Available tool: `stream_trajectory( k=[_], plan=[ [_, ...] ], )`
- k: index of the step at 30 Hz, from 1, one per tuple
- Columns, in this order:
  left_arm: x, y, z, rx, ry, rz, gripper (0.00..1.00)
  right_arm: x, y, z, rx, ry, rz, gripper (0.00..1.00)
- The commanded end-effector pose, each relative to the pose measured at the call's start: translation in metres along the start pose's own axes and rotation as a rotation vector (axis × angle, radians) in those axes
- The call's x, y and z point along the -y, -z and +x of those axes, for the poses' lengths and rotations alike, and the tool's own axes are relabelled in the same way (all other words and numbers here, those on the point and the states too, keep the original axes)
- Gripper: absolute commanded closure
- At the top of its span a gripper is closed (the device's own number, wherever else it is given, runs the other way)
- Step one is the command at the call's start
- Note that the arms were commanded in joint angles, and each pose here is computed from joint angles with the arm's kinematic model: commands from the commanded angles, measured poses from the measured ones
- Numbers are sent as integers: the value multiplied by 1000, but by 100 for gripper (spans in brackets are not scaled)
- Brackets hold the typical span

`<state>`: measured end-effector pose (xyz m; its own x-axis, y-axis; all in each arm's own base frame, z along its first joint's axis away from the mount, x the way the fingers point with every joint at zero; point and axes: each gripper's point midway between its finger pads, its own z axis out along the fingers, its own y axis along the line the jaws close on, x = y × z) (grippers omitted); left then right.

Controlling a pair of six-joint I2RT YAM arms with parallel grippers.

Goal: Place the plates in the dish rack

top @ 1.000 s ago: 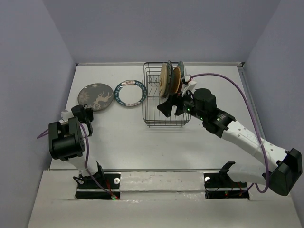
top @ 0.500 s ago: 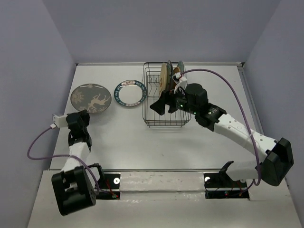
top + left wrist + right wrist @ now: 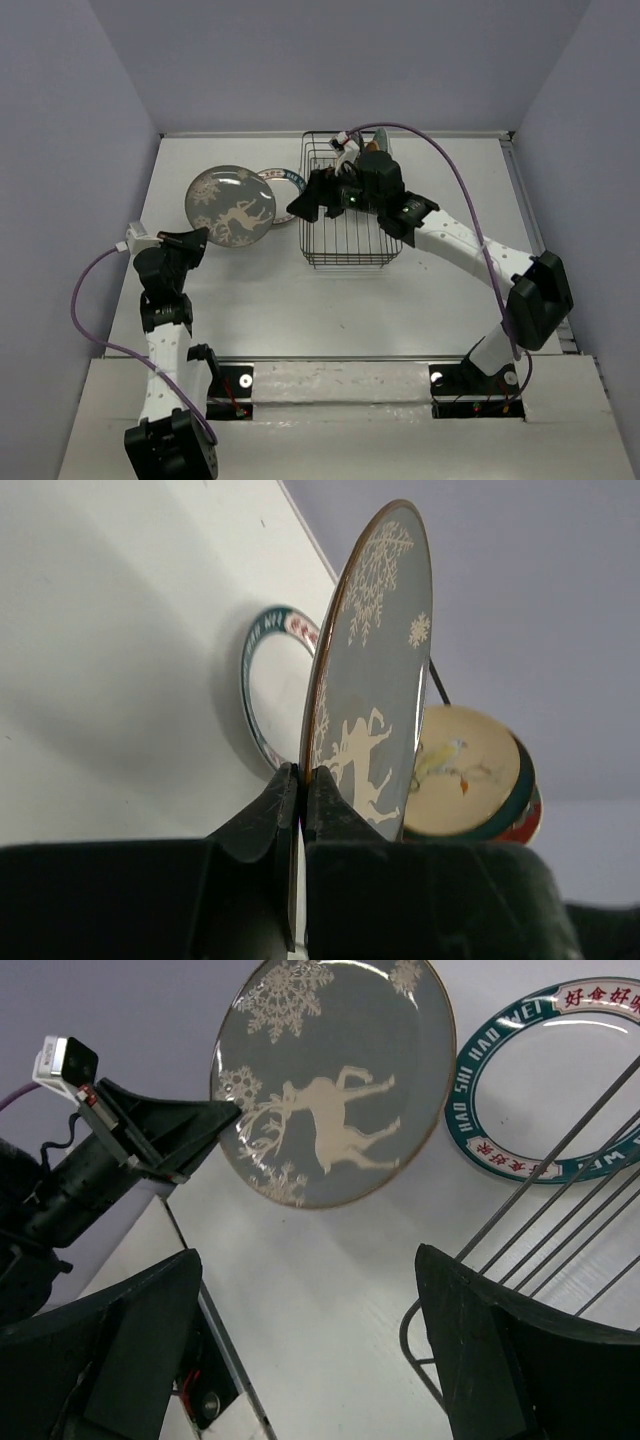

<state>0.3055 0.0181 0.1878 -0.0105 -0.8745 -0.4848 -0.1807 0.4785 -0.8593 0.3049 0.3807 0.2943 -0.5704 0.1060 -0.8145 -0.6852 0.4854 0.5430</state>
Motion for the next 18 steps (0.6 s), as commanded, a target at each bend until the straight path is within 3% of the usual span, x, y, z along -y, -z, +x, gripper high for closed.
stream_trajectory(
  k=[1, 6, 13, 18],
  plan=[
    [99, 31, 10, -139, -128, 374, 94, 0, -28, -14, 10, 4, -32, 7],
    [131, 49, 25, -221, -223, 458, 94, 37, -43, -14, 13, 46, 127, 5],
    [145, 64, 45, -313, -240, 533, 94, 71, -39, -11, 10, 95, 293, 4],
    [156, 74, 53, -353, -254, 588, 94, 75, -34, -3, 0, 92, 311, 4]
  ],
)
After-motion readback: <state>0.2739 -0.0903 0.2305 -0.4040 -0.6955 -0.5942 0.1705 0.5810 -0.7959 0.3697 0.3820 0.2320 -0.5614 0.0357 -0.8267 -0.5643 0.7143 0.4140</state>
